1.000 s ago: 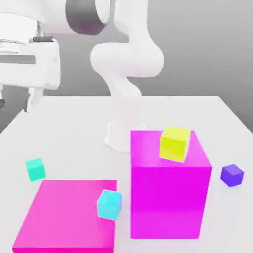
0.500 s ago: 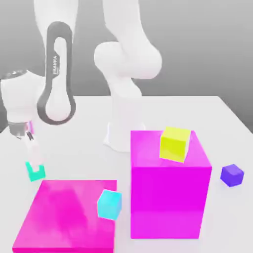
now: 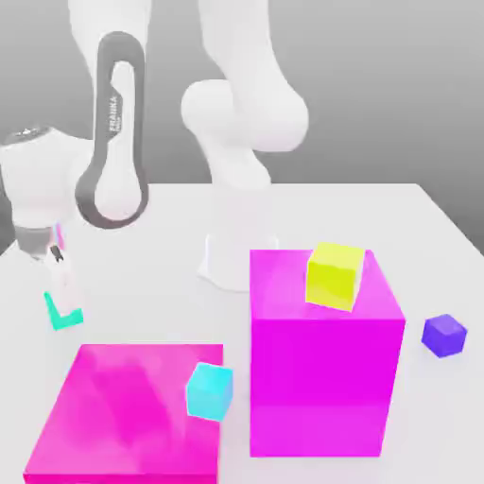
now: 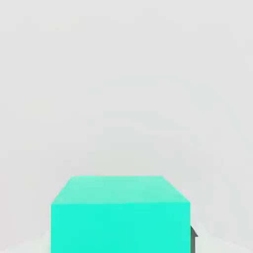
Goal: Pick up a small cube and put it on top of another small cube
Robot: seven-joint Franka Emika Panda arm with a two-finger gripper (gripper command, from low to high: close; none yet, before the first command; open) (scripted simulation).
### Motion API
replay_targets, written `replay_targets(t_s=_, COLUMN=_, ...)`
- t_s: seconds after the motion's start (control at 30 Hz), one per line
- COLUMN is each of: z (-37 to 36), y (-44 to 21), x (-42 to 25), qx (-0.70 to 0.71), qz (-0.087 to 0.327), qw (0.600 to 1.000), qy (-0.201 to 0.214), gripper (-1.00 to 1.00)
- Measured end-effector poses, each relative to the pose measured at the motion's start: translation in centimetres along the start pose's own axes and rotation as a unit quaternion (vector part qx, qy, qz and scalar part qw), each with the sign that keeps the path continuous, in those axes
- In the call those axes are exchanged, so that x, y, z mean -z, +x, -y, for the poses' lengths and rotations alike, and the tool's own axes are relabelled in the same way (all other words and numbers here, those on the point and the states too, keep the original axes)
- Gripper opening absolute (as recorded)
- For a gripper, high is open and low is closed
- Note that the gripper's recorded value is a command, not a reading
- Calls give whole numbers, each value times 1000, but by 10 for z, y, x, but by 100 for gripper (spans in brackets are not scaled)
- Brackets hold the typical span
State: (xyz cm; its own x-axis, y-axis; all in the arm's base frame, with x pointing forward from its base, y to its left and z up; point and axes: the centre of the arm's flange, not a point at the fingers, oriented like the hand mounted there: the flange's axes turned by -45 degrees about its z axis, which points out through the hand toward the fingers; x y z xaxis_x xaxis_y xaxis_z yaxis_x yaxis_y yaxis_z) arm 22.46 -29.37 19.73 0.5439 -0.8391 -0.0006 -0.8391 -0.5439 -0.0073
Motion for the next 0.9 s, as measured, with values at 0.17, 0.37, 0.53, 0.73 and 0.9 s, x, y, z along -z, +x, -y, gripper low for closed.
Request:
replay_targets(t_s=0.17, z=112, y=7, x=55, qx=106, qz=5, qw=994, qy=17, gripper=-100)
replay_targets(t_s=0.37, z=244, y=-40, x=137, qx=235, qz=10, qw=972, qy=24, gripper=-100)
replay_targets(t_s=0.53, z=332, y=-130, x=210, qx=346, qz=10, qw=938, qy=16, gripper=-100)
replay_targets(t_s=0.73, z=375, y=-230, x=236, qx=433, qz=3, qw=901, qy=0, gripper=-100)
replay_targets(t_s=0.9, z=375, y=-234, x=212, qx=436, qz=3, qw=900, qy=-1, gripper=100)
